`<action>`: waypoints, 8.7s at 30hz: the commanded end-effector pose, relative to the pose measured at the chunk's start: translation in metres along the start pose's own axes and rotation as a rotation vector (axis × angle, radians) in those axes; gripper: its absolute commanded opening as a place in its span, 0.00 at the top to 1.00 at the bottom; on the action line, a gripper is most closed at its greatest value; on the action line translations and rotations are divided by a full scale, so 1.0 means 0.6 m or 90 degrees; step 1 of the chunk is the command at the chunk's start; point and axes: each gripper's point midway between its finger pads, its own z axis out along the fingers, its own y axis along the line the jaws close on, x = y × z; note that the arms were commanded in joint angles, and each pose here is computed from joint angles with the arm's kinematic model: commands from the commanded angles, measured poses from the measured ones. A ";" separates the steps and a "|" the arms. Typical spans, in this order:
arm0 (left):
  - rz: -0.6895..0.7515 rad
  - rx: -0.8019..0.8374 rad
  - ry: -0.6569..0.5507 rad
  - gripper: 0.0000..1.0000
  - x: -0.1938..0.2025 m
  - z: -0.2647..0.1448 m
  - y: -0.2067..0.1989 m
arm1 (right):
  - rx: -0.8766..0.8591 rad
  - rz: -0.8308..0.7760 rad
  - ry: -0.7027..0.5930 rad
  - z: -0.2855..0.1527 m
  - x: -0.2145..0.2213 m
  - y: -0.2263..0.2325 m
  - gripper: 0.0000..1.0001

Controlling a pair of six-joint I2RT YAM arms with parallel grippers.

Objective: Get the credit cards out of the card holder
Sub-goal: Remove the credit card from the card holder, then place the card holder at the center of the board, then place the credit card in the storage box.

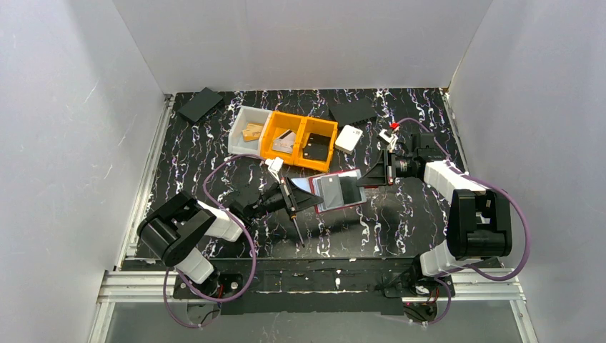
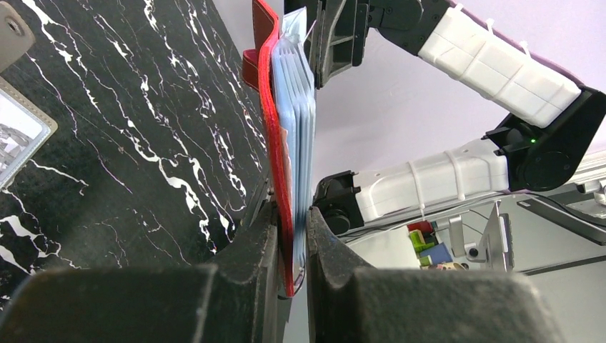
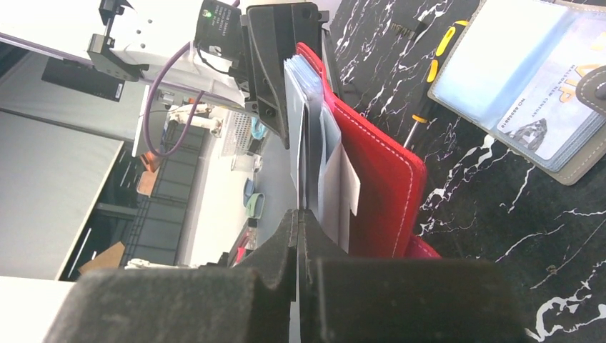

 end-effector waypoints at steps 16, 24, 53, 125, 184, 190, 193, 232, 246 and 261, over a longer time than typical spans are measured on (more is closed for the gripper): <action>-0.046 -0.075 0.094 1.00 0.076 0.002 0.098 | 0.047 -0.055 -0.075 -0.049 -0.024 -0.018 0.99; -0.072 -0.186 0.080 0.87 0.114 -0.001 0.173 | 0.055 -0.048 -0.076 -0.049 -0.020 -0.034 0.99; 0.142 -0.105 0.058 0.19 -0.008 0.147 -0.014 | 0.016 -0.087 -0.045 -0.031 -0.003 -0.018 0.99; 1.654 -0.302 0.109 1.00 -0.027 0.101 -0.169 | -0.011 0.075 0.039 0.027 0.042 0.148 0.54; 0.461 -0.149 0.312 0.02 -0.102 -0.083 -0.129 | 0.321 -0.549 0.367 0.022 -0.013 0.021 0.99; 0.506 -0.251 0.218 0.02 -0.120 -0.139 -0.103 | 0.367 -0.700 0.397 0.076 -0.098 -0.003 0.99; 0.500 -0.336 0.209 0.02 -0.113 -0.189 -0.068 | 0.388 -0.721 0.406 0.125 -0.145 -0.023 0.99; 0.601 -0.452 0.106 0.02 -0.113 -0.289 -0.025 | 0.502 -0.562 0.466 0.222 -0.211 -0.303 0.99; 0.597 -0.458 0.115 0.02 -0.112 -0.288 -0.018 | 0.582 -0.538 0.433 0.182 -0.260 -0.357 0.99; 0.599 -0.458 0.114 0.02 -0.113 -0.289 -0.019 | 0.676 -0.601 0.371 0.166 -0.340 -0.330 0.45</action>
